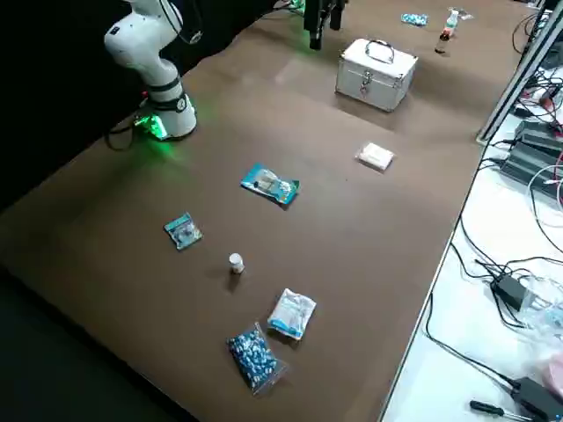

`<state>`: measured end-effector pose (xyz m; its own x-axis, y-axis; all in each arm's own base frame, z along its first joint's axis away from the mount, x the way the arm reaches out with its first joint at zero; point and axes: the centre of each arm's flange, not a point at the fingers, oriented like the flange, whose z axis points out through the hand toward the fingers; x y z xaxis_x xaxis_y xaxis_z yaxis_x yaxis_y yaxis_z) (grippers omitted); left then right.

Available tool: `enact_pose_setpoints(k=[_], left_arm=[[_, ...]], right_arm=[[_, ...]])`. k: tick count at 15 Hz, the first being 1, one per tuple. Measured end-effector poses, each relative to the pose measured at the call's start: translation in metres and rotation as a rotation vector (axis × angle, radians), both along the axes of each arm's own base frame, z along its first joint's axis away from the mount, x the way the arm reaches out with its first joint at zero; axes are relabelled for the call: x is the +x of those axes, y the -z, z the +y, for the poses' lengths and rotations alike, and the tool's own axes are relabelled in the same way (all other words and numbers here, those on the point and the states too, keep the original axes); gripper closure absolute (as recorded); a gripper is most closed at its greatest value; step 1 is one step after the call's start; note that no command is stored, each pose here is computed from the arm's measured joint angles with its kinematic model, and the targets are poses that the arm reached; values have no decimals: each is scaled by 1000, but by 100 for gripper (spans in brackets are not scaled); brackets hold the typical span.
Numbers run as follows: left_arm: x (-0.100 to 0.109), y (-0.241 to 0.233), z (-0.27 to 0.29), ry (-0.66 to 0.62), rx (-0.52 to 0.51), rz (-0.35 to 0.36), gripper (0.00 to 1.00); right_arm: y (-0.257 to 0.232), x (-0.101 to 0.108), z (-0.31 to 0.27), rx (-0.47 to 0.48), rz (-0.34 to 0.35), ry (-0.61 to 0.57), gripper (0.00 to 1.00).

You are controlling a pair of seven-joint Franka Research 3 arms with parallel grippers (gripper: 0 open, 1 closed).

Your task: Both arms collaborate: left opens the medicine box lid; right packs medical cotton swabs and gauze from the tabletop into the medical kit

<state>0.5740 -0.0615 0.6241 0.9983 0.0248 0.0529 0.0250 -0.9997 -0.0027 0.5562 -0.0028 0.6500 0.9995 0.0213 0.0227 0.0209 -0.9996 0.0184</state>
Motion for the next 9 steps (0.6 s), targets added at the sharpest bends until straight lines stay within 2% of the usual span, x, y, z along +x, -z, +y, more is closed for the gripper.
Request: enact_pose_setpoints(k=[4, 9], left_arm=[[-1, 1, 1, -1, 1, 10, 0], [11, 2, 12, -27, -2, 5, 0]], right_arm=[[1, 0, -3, -1, 5, 4, 1], [1, -1, -2, -1, 6, 4, 1]])
